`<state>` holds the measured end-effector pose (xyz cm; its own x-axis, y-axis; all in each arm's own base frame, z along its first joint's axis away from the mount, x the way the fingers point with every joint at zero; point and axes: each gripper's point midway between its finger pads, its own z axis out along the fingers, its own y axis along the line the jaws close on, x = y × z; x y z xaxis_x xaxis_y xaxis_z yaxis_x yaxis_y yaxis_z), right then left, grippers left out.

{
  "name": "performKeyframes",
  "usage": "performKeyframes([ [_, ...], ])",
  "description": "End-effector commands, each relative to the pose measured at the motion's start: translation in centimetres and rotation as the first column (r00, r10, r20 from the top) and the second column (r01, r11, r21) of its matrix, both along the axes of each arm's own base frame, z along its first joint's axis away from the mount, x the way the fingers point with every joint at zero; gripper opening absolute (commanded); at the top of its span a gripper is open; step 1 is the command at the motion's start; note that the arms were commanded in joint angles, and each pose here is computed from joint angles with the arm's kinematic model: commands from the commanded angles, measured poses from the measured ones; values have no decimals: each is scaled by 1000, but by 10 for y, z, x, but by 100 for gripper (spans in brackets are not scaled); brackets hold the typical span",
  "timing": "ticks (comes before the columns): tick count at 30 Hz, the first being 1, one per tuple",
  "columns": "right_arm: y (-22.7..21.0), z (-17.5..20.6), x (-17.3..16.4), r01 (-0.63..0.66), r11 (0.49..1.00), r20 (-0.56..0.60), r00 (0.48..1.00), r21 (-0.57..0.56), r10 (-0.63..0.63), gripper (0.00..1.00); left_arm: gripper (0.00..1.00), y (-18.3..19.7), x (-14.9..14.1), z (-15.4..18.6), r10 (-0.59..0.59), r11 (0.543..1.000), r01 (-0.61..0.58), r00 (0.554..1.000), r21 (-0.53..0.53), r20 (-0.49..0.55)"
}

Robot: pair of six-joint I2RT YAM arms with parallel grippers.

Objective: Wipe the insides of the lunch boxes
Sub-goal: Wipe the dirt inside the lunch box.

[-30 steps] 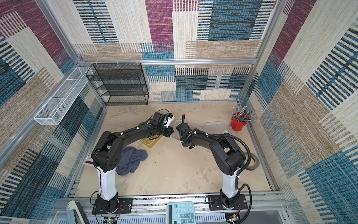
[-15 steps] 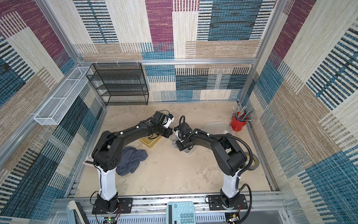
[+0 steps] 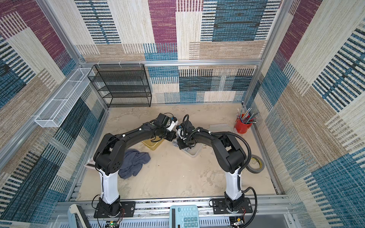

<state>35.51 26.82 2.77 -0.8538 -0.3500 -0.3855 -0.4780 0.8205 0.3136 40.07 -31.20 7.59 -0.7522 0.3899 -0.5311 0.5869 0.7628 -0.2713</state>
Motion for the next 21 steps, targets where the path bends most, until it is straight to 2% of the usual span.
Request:
performKeyframes([
  [1,-35,-20,-10,56,989,-31,998,-138,-61,0,0,-3,-7,1,-22,1000,21,999,-12,-48],
  [5,-54,-28,-28,41,980,-51,997,-194,-52,0,0,3,1,3,-3,1000,3,999,17,-34],
  [11,-57,-26,-43,15,983,-83,996,-185,-31,0,0,8,6,2,11,999,-10,1000,52,-23],
  [16,-17,-12,-38,-3,1000,-116,993,24,5,0,0,3,3,5,7,1000,-6,999,29,-35],
  [21,24,10,-13,7,978,-108,994,208,16,0,0,-6,-4,8,-14,1000,14,999,10,-31],
])
